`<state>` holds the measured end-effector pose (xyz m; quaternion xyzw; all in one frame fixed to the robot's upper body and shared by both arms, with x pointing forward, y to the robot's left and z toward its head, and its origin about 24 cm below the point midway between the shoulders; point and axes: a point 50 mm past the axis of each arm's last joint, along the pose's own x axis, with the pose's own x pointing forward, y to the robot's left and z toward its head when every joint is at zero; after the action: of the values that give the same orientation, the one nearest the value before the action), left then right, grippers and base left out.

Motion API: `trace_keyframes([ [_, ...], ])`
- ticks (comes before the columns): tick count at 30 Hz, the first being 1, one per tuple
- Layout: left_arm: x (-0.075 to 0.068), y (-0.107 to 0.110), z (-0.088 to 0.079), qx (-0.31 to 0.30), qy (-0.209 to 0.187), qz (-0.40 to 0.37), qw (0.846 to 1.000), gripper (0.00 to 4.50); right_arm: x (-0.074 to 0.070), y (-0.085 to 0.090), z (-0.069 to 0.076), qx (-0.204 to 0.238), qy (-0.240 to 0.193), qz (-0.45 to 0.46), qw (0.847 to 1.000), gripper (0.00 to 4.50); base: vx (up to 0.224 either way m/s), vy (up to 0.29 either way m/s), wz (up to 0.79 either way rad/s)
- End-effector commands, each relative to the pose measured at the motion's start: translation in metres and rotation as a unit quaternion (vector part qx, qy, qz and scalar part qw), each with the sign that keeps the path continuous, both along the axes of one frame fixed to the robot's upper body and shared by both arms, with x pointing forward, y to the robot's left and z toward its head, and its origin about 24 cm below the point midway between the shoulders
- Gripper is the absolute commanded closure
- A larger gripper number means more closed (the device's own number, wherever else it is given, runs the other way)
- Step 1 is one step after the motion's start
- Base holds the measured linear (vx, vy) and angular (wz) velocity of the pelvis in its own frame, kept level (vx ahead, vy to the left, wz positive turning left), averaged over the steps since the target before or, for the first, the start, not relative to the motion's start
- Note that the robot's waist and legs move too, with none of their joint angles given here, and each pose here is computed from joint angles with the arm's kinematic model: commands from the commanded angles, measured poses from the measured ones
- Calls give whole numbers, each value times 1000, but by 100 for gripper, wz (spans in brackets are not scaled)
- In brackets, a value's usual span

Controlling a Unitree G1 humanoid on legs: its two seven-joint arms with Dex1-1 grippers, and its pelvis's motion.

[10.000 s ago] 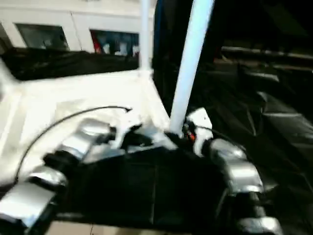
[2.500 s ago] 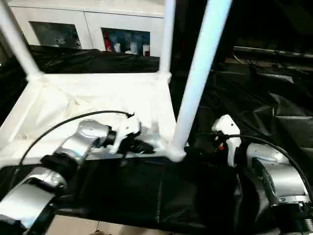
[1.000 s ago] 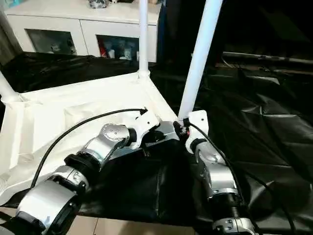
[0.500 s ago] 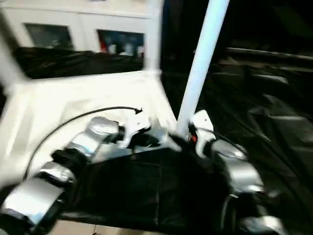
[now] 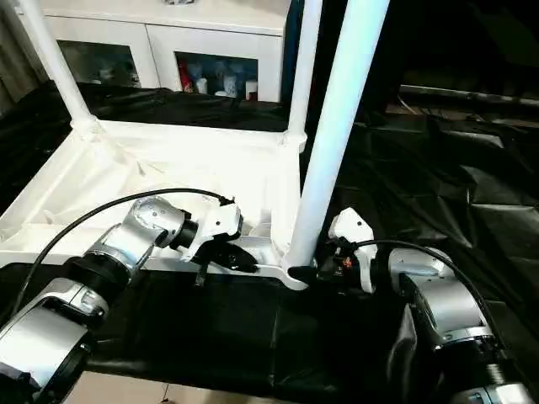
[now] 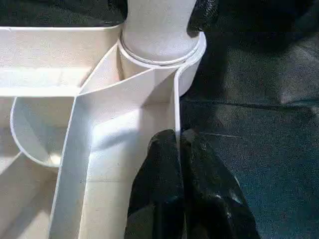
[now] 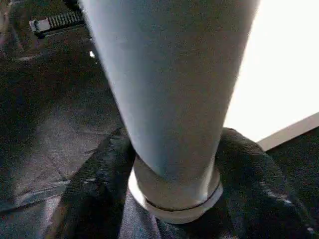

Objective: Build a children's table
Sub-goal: Rotate leg to tighten

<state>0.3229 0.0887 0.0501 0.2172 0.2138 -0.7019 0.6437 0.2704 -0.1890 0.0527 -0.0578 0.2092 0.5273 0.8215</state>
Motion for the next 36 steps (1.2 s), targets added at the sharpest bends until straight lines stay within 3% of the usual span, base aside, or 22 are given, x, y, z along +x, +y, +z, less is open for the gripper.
trace_keyframes([
  [1, -11, 7, -22, 47, 42, -3, 998, 450, -4, 13, 4, 26, 5, 36, 999, 215, 0, 0, 0],
  [7, -7, 3, -21, 33, 30, 31, 999, 450, -8, 20, -6, 24, 17, 16, 999, 242, 0, 0, 0],
  [9, -1, -4, -22, 27, 10, 73, 997, 450, 10, 18, -22, -14, -3, -113, 993, 243, 0, 0, 0],
  [11, 1, -7, -22, 24, 4, 88, 996, 450, 14, 18, -26, -20, -6, -146, 989, 245, 0, 0, 0],
  [12, 6, -17, -20, 11, -12, 126, 992, 450, 19, 22, -32, -17, -4, -210, 977, 247, 0, 0, 0],
  [13, 6, -17, -20, 11, -12, 126, 992, 450, 19, 22, -32, -17, -4, -210, 977, 248, 0, 0, 0],
  [15, 11, -36, -18, -11, -25, 179, 983, 450, 27, 30, -39, -2, 9, -317, 948, 249, 0, 0, 0],
  [17, 11, -48, -17, -22, -31, 197, 980, 450, 30, 37, -42, 3, 15, -365, 931, 250, 0, 0, 0],
  [20, 9, -63, -16, -35, -38, 206, 977, 450, 32, 50, -43, 8, 12, -396, 918, 250, 0, 0, 0],
  [25, 5, -75, -16, -42, -43, 192, 980, 450, 34, 62, -40, 14, -2, -395, 919, 250, 0, 0, 0],
  [28, 5, -74, -17, -39, -50, 185, 981, 450, 36, 57, -37, 26, -1, -403, 915, 181, 0, 0, 0],
  [30, 7, -69, -16, -38, -54, 189, 980, 450, 36, 53, -33, 14, -21, -380, 925, 160, 0, 0, 0],
  [31, 7, -69, -16, -37, -55, 189, 980, 450, 36, 53, -32, 15, -22, -375, 927, 160, 0, 0, 0],
  [33, 10, -64, -16, -36, -61, 190, 979, 450, 33, 48, -24, 24, -30, -317, 948, 160, 0, 0, 0],
  [36, 11, -61, -15, -36, -65, 188, 979, 450, 29, 39, -19, 26, -35, -279, 959, 160, 0, 0, 0],
])
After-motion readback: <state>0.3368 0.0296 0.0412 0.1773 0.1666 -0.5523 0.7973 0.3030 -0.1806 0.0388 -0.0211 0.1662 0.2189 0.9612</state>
